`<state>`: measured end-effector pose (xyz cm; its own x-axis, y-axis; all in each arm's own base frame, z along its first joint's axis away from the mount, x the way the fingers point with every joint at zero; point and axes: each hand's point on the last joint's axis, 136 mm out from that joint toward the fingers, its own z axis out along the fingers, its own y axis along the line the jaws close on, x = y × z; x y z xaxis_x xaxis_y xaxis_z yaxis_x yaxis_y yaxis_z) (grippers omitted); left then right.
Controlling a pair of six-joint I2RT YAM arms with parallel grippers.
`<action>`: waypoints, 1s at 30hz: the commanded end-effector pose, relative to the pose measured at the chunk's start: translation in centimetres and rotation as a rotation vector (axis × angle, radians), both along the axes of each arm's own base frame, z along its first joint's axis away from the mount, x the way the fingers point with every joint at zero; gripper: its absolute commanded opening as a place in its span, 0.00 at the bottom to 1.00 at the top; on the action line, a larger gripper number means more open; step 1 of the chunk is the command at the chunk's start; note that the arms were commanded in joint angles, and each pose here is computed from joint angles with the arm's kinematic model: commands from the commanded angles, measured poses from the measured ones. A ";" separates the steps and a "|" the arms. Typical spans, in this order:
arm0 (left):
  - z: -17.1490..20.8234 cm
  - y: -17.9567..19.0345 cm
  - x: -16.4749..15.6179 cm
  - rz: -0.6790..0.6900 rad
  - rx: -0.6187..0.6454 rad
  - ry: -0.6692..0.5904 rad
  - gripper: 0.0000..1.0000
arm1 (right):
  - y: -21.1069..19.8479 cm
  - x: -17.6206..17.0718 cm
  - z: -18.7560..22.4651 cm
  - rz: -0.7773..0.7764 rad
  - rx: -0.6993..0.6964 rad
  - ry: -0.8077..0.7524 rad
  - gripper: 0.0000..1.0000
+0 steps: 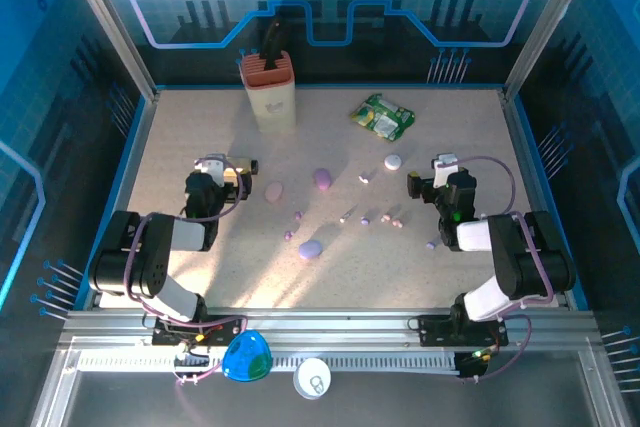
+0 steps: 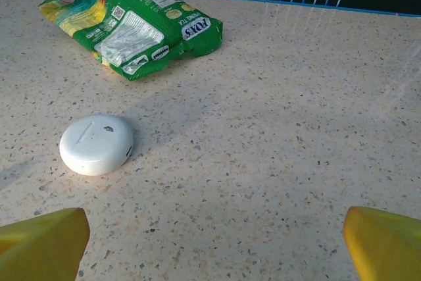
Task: Insert the wireless bluetooth earbuds into the charging case
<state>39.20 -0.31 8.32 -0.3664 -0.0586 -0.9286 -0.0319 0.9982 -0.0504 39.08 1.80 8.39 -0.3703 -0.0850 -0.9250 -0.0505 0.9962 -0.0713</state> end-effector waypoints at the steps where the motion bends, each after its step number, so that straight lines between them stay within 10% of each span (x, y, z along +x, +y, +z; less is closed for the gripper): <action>1: 1.2 0.0 0.7 -0.001 -0.027 -0.045 0.99 | 0.5 0.8 1.5 0.016 0.003 -0.056 1.00; 30: 2.8 0.4 0.3 0.027 -0.018 -0.069 0.99 | 0.3 0.1 3.2 0.002 -0.004 -0.088 1.00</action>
<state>39.15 -0.28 8.49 -0.3649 -0.0586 -0.9292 -0.0333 0.9982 -0.0499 39.08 1.80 8.74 -0.3626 -0.0847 -0.9281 -0.0492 0.9962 -0.0716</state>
